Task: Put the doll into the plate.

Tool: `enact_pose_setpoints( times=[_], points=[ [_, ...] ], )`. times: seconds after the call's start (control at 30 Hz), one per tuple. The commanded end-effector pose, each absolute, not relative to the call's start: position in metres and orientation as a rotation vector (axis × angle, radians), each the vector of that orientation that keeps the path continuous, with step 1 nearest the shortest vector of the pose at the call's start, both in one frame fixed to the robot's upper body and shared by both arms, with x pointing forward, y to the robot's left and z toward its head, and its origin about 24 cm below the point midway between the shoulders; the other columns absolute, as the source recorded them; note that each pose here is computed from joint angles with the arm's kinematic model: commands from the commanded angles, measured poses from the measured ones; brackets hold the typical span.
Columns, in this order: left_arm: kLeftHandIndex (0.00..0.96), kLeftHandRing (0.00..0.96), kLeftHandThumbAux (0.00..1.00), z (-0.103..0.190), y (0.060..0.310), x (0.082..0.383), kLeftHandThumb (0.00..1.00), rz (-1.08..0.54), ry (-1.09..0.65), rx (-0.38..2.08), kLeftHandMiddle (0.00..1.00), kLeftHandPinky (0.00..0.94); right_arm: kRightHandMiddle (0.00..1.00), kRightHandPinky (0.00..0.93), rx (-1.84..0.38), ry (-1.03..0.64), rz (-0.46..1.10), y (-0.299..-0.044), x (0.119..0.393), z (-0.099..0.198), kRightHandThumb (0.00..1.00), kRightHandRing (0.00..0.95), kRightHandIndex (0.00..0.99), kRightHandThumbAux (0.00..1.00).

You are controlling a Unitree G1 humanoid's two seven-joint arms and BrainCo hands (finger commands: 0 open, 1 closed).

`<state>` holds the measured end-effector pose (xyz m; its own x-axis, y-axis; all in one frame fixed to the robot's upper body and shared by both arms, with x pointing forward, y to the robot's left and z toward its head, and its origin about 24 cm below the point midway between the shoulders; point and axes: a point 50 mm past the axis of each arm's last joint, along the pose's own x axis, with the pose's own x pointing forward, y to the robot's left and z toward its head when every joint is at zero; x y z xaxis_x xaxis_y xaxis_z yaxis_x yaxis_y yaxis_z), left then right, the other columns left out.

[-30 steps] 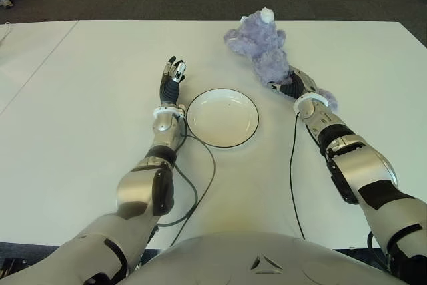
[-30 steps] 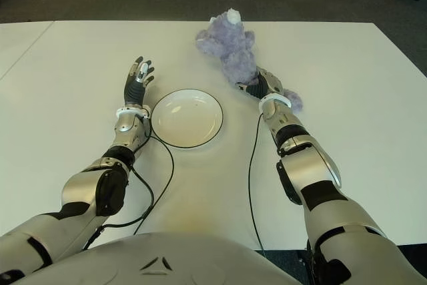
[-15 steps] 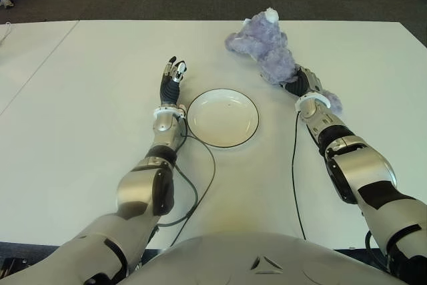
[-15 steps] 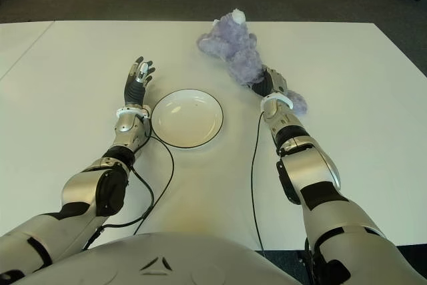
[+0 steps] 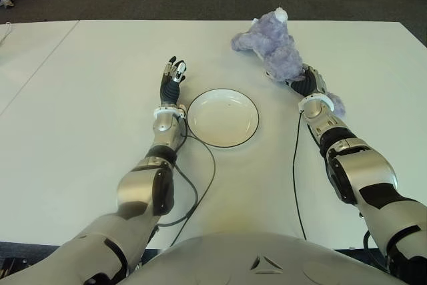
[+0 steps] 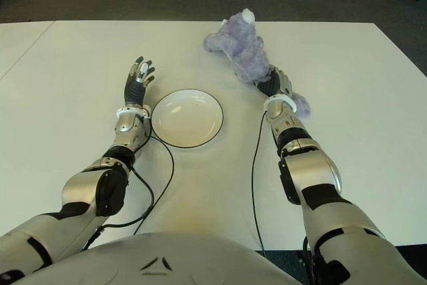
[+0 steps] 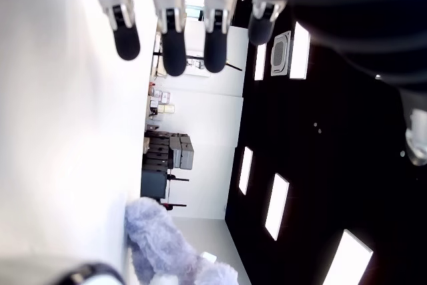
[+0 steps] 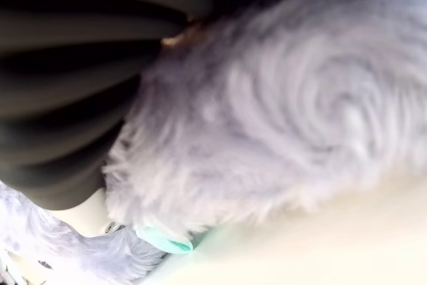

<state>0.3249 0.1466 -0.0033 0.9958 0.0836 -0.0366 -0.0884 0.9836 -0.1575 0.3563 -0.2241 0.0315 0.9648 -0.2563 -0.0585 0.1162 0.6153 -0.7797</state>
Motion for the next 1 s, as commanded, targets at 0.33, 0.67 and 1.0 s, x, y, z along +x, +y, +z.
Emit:
enact_pose_setpoints(
  times=[0.33,0.67,1.0],
  points=[
    [0.080,0.157,0.379,-0.102,0.147,0.229,0.000,0.156,0.485,-0.183,0.171,0.067,0.832,0.814,-0.774,0.308,-0.307,-0.249,0.329,0.001,0.462,0.843,0.693,0.719],
    [0.076,0.158,0.386,-0.102,0.147,0.229,0.000,0.153,0.482,-0.186,0.171,0.091,0.840,0.813,-0.749,0.031,-0.393,-0.258,0.357,0.060,0.413,0.849,0.706,0.738],
    [0.087,0.173,0.391,-0.102,0.146,0.230,0.000,0.158,0.486,-0.188,0.183,0.099,0.853,0.840,-0.711,-0.296,-0.404,-0.252,0.364,0.108,0.378,0.856,0.730,0.746]
  ],
)
